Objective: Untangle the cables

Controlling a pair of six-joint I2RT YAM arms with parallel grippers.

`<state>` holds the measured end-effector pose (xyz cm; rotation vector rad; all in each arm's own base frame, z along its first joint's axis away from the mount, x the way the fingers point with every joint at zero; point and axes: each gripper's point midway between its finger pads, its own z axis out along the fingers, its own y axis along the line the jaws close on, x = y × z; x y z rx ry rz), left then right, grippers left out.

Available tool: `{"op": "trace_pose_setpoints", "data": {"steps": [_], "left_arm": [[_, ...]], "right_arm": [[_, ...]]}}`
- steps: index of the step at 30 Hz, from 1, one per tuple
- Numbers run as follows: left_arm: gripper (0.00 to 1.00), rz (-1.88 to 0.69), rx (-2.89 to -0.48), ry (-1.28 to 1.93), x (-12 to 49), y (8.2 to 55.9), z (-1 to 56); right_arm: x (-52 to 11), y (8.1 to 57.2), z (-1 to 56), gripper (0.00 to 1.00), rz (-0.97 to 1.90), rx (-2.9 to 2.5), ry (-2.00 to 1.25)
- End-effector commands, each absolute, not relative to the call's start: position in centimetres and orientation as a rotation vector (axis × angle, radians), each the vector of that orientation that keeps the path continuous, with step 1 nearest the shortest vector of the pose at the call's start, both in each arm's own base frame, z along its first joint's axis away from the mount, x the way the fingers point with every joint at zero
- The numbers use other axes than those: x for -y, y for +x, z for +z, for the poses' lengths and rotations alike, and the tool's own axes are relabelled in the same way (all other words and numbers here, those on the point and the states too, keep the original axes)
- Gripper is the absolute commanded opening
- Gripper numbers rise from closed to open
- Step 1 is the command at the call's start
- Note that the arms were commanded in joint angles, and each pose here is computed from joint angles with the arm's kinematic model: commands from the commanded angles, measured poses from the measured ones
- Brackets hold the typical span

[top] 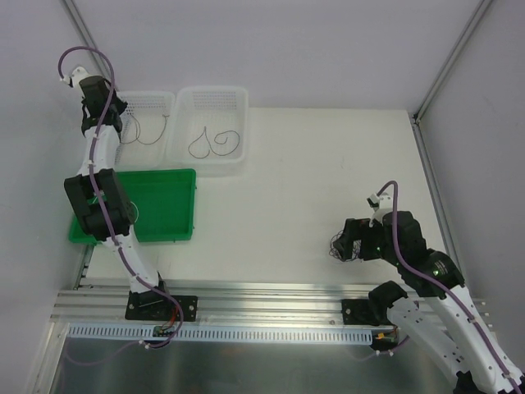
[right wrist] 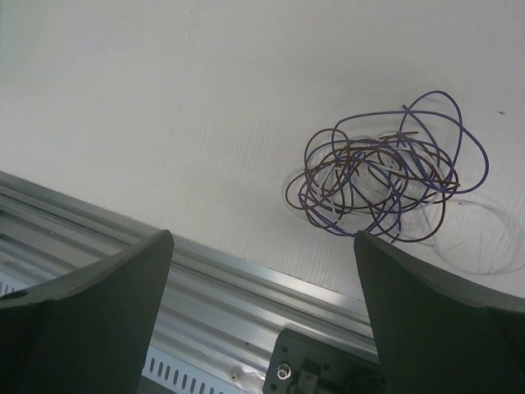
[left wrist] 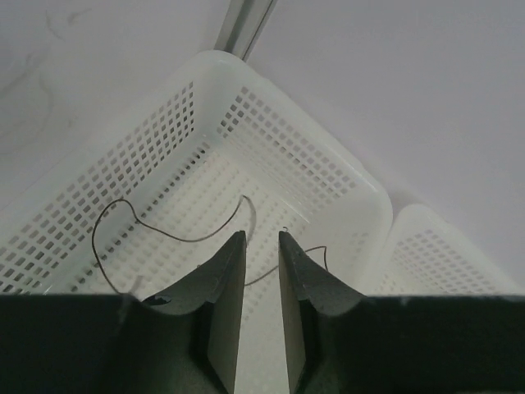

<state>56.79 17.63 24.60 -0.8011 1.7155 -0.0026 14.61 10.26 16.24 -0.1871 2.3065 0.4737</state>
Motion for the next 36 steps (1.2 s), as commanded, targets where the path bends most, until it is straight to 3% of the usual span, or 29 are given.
{"op": "trace_pose_setpoints", "data": {"steps": [1,3,6,7,13,14,17,25,28,36], "left_arm": [[0.23,0.008,-1.597,-0.768,-18.6,55.8,29.7],[0.24,0.005,-1.594,-0.789,-18.8,54.7,29.7],[0.35,-0.002,-1.603,-0.785,-18.3,53.5,29.7],[0.45,-0.025,-1.622,-0.784,-17.7,53.1,29.0],[0.79,-0.226,-1.677,-0.756,-13.2,51.0,28.2],[0.89,-0.255,-1.665,-0.730,-12.1,50.2,29.4],[0.99,-0.328,-1.697,-0.673,-8.2,48.2,29.5],[0.99,-0.528,-1.865,-0.423,5.8,40.4,28.2],[0.99,-0.663,-1.942,-0.284,11.5,35.4,26.6],[0.99,-0.930,-2.187,0.148,23.0,22.1,17.8]], "right_arm": [[-9.6,14.4,16.2,0.97,0.443,-2.313,-0.137],[-9.2,14.5,16.1,0.97,0.423,-2.316,-0.116],[-8.4,14.5,15.8,0.97,0.370,-2.345,-0.055],[-8.2,14.4,15.7,0.97,0.363,-2.352,-0.036],[-6.7,15.4,14.5,0.97,0.223,-2.392,0.082],[-6.6,15.5,14.2,0.97,0.210,-2.399,0.102],[-7.2,16.1,13.8,0.97,0.235,-2.403,0.136],[-7.5,17.6,10.3,0.99,0.178,-2.440,0.200],[-9.3,18.0,8.8,0.93,0.286,-2.446,0.186],[-9.7,19.8,5.7,0.75,0.240,-2.461,0.208]]}}
